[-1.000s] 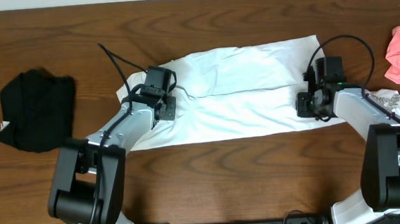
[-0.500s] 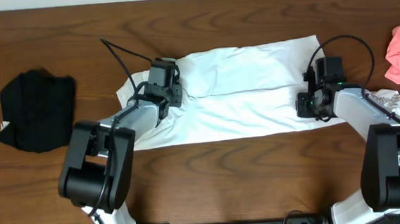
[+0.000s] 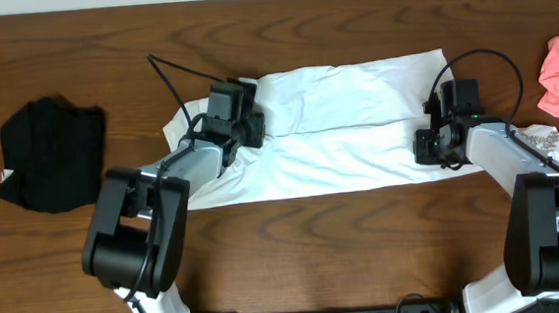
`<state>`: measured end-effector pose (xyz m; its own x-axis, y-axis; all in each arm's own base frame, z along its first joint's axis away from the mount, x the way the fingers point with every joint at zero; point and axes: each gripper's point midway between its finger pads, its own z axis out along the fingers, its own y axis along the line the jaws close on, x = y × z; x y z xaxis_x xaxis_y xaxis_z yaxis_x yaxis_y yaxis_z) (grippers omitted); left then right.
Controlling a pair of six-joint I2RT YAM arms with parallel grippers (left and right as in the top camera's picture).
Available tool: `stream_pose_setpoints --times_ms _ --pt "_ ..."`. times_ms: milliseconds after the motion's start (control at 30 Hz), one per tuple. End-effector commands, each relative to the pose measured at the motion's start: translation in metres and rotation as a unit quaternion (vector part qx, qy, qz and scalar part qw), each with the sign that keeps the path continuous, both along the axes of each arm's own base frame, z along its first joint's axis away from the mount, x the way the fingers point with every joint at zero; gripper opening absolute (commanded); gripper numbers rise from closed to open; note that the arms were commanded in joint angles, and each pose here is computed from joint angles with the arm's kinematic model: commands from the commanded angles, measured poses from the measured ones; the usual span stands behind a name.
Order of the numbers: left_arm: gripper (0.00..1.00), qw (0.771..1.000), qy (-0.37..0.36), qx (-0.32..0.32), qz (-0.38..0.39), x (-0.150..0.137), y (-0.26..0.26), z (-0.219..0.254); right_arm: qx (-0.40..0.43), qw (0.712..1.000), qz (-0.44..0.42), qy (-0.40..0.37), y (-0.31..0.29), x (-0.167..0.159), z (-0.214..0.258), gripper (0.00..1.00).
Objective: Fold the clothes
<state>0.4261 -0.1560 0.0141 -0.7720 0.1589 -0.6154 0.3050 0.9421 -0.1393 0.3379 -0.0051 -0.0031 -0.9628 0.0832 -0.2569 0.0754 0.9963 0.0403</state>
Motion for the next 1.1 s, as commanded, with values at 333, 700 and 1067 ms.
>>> stream_pose_setpoints --times_ms 333,700,1067 --pt "0.41 0.994 0.044 0.080 0.052 -0.066 0.052 0.077 -0.003 1.000 0.010 0.014 0.003 -0.007 -0.007 0.17" --pt "0.41 0.983 0.130 0.106 0.081 -0.067 0.067 -0.003 -0.003 1.000 0.010 0.018 0.003 -0.009 -0.007 0.17" --pt "0.50 0.993 -0.038 0.084 0.073 0.012 0.065 0.023 -0.003 1.000 0.010 0.020 0.003 -0.009 -0.007 0.17"
